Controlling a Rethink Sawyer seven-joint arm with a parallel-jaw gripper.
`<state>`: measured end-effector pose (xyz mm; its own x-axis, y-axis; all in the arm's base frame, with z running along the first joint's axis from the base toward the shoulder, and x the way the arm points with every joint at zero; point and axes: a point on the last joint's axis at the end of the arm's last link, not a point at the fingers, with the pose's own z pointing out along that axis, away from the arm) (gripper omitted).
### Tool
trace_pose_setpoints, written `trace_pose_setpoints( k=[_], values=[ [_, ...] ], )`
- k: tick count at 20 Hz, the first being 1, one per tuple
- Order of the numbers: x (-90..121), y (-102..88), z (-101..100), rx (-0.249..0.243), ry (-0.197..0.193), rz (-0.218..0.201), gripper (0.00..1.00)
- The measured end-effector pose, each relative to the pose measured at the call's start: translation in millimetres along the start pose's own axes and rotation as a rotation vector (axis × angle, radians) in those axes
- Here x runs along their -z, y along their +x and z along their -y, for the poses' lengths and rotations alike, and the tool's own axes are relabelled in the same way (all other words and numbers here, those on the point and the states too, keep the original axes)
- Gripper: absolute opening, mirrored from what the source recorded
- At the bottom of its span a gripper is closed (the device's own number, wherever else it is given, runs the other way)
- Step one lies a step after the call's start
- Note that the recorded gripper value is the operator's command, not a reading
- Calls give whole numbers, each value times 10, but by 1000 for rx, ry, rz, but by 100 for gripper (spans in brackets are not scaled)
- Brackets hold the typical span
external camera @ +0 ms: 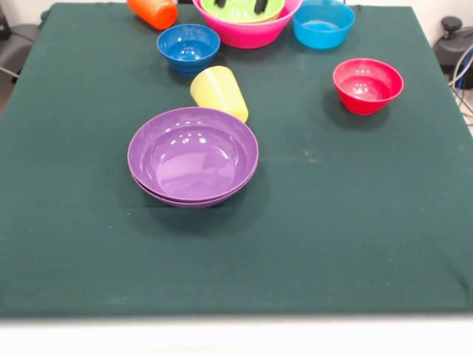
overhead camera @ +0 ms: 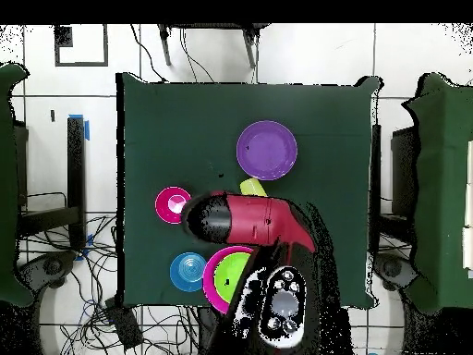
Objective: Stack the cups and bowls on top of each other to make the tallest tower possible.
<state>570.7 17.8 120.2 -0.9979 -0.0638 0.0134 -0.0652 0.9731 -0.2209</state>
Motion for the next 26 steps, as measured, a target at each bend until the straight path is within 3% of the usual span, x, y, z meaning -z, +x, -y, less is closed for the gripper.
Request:
trace_pose_setpoints(
  k=[5, 7, 9, 12, 19, 26],
  values=[
    [-44, 615, -107, -9, -30, -68, 100],
    [-83, 723, -139, -8, -34, -75, 100],
    [-210, 997, -238, 2, -42, -84, 100],
    [-351, 1263, -332, 19, -45, -72, 100],
    [-537, 1689, -466, 30, -45, -53, 100],
    [-756, 1959, -495, 15, -26, -36, 100]
  ],
)
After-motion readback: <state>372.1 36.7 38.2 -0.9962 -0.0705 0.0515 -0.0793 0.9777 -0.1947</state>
